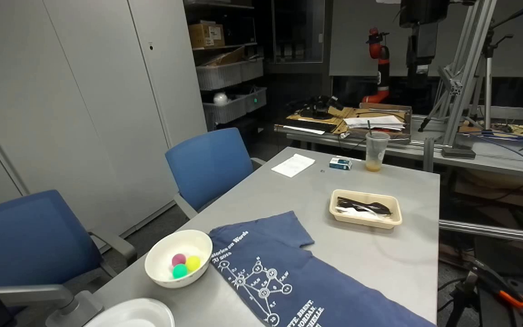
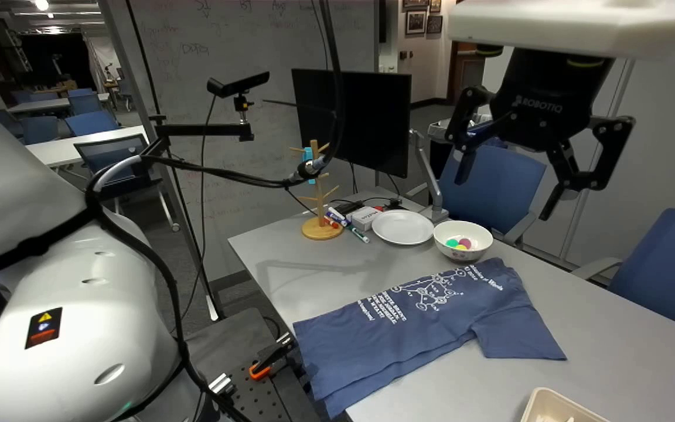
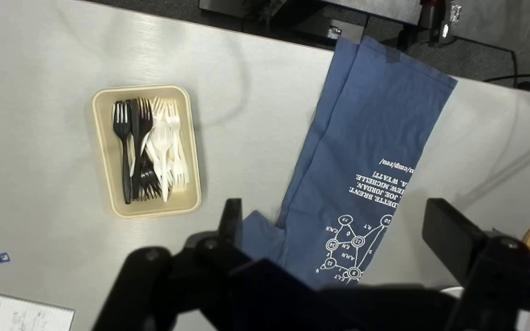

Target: Fold the shirt

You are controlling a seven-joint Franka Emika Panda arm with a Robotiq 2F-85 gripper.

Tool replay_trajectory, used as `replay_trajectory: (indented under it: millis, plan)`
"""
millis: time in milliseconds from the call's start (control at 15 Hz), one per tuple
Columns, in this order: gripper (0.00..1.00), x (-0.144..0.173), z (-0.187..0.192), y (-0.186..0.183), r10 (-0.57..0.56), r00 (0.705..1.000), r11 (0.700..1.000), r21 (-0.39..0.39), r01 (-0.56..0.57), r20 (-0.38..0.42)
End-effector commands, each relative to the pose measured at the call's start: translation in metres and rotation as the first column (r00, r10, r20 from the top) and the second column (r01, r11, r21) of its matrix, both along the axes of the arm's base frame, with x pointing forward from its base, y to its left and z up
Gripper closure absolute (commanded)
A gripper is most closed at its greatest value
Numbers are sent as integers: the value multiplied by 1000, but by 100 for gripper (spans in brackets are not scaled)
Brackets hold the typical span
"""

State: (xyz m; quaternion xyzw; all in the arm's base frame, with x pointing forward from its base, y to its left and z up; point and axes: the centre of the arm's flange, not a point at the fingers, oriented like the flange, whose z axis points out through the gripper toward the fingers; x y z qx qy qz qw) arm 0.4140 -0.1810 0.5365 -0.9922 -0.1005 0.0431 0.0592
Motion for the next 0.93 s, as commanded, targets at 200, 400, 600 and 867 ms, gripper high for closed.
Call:
replay_trajectory:
  millis: [200, 400, 600, 867]
  plan:
    - [0, 1, -1, 2, 4, 1000, 1000, 3, -4, -3]
    - [0, 15, -14, 13, 20, 999, 1000, -11, -21, -26]
    - [0, 36, -33, 30, 36, 998, 999, -36, -38, -61]
    - [0, 81, -77, 58, 30, 997, 995, -89, -36, -77]
